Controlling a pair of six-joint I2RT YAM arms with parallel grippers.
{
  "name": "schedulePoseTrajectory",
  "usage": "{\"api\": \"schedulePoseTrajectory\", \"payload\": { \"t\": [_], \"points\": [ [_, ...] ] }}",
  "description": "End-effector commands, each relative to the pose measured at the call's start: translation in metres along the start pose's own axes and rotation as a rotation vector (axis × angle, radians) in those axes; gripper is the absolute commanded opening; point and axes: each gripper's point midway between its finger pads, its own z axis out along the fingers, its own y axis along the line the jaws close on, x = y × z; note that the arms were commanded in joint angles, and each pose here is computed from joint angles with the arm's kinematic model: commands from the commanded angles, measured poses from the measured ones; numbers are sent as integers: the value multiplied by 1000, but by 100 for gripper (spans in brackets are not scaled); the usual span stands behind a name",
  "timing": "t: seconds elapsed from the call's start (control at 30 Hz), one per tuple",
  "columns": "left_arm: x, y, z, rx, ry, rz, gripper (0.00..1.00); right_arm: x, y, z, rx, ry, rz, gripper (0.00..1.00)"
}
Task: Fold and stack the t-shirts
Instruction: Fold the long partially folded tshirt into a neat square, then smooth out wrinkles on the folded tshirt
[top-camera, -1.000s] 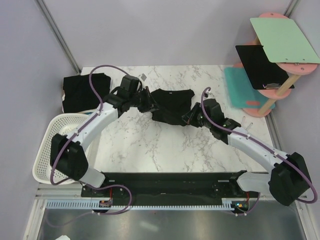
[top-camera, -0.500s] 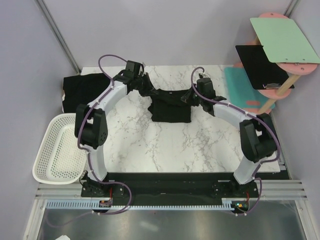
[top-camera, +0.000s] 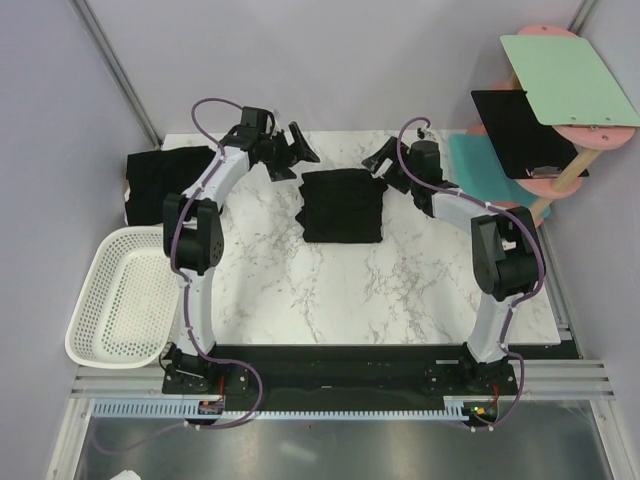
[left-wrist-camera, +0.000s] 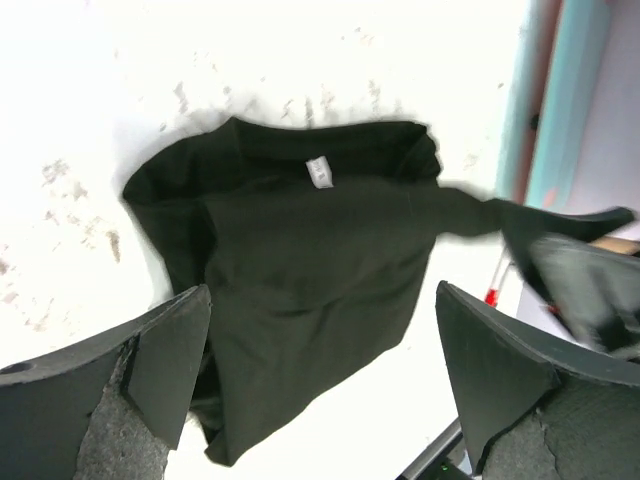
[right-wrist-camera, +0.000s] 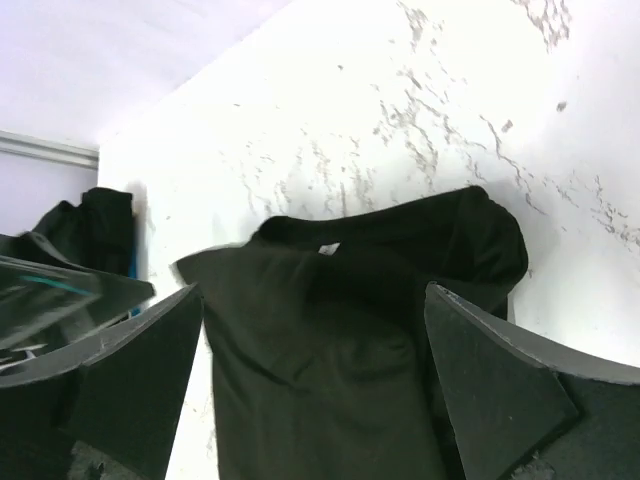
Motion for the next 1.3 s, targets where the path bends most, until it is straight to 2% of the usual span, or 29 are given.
{"api": "schedulePoseTrajectory", "payload": {
  "t": [0.0,0.07,0.1,0.17,0.23,0.27,0.3,0.33,0.37,0.4,0.43,0.47,0.57,0.83,1.03,1.2,1.27],
  "points": [
    [11,-3,-28,-24,-16,83,100,-35,38,-32,-82,-137,-62,98],
    [12,-4,-43,-40,-56,106,100,-37,41,-45,-91,-142,-80,98],
    [29,10,-40,-63,-28,93,100,-29,38,-48,-88,-124,-82,98],
    [28,2,-53,-41,-69,120,100,-17,40,-55,-107,-82,-92,98],
    [39,4,-54,-31,-65,130,95,-8,45,-57,-132,-51,-110,81],
    [42,1,-55,-10,-56,133,88,0,48,-55,-156,-24,-117,60],
    [45,0,-53,5,-46,135,77,3,51,-52,-174,-9,-119,1],
    [49,-2,-51,19,-32,132,32,7,54,-48,-186,9,-117,0],
    [52,-5,-49,47,-19,132,11,15,60,-38,-224,56,-120,0],
    [54,-4,-45,51,-6,118,2,20,64,-31,-241,87,-119,0],
    [56,-4,-41,56,4,110,2,32,57,-17,-240,133,-92,0],
    [59,-8,-39,80,17,111,2,28,73,-13,-298,149,-89,0],
    [70,-9,-25,109,62,96,2,36,70,15,-303,193,-47,0],
    [103,3,8,106,166,66,2,51,22,65,-157,224,10,0],
    [112,17,14,84,190,56,2,62,-21,74,-46,231,32,0],
    [109,15,10,74,169,80,2,48,0,61,-144,184,2,0],
    [101,14,6,59,139,90,2,32,16,49,-167,138,-26,4]
  ]
}}
